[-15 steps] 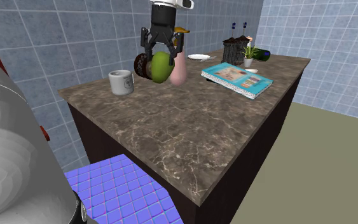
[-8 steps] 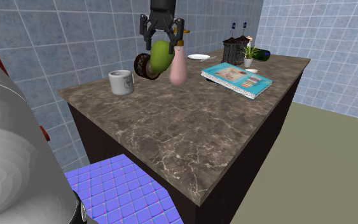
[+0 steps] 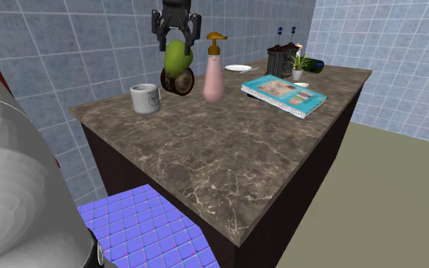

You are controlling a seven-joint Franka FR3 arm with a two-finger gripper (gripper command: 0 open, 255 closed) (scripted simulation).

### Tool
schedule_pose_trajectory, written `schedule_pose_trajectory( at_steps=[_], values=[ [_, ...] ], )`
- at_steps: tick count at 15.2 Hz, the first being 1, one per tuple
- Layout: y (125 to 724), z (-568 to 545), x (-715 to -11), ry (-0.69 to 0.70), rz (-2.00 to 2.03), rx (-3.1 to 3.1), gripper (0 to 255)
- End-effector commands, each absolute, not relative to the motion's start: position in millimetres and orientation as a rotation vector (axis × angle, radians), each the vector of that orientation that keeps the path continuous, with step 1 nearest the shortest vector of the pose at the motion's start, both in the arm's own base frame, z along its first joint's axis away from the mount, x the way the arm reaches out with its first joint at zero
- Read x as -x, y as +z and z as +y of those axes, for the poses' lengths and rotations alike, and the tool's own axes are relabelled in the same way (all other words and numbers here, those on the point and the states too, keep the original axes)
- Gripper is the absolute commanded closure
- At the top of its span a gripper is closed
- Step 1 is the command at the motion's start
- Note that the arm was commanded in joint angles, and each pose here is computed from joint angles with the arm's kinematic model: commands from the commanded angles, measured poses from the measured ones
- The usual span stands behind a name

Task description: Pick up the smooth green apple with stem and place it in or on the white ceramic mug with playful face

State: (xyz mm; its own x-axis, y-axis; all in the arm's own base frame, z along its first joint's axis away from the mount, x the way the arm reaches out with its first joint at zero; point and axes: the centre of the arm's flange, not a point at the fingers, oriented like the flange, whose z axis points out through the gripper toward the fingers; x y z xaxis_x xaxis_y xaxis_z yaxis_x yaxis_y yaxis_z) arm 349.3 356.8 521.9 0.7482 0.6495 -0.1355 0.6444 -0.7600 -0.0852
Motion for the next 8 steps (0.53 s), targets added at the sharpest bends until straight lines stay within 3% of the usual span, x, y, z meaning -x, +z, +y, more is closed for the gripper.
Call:
schedule_pose_trajectory(
  at_steps=[1, 8],
  values=[
    [524.0, 379.7, -339.5, 0.244, -1.073, 2.907, 255],
    [531.2, 465.0, -304.7, 0.244, -1.073, 2.907, 255]
  ],
)
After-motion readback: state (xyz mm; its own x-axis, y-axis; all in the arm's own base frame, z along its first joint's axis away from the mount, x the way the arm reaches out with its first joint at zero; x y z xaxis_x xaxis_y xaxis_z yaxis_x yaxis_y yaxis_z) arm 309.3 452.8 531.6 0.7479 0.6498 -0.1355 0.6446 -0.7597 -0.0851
